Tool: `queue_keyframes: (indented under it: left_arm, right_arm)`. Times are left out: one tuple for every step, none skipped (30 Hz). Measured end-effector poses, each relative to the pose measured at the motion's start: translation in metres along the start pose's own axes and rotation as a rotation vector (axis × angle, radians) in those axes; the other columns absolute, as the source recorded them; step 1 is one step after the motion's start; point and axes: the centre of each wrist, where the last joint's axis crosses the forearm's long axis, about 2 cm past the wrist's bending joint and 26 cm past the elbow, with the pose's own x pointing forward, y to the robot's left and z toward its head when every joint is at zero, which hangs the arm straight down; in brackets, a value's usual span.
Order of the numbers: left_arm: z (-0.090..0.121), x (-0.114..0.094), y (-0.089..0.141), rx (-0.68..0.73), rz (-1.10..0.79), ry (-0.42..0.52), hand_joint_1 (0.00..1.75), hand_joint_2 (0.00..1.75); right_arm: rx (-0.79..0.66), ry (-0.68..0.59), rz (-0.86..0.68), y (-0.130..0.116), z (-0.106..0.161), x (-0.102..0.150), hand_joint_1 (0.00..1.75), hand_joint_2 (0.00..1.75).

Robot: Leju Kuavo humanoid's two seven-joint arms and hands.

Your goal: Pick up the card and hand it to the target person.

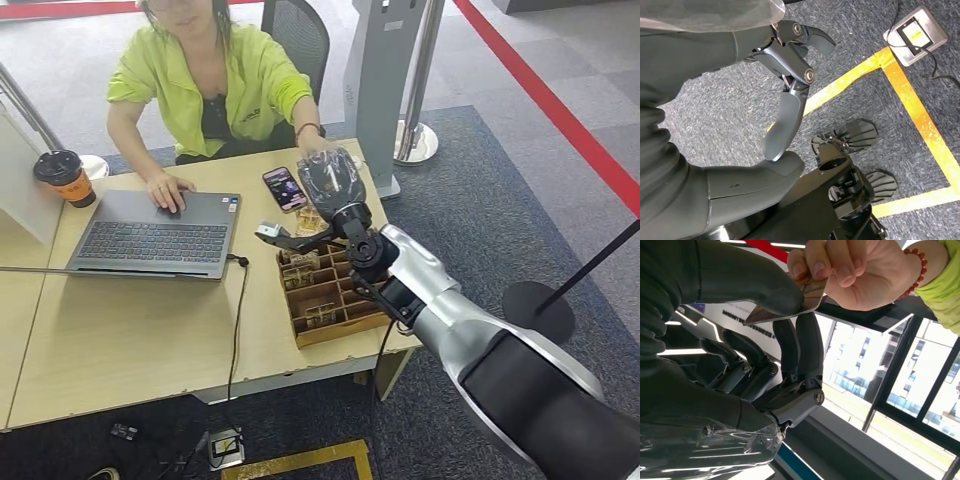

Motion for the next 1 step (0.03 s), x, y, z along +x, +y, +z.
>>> queue_keyframes:
  left_arm:
    - [0.0000,-0.0003,-0.0001,0.001,0.003,0.000,0.00,1.75]
  right_arm:
    - [0.000,-0.002,-0.006,-0.0002,0.0000,0.0003,1.25,1.75]
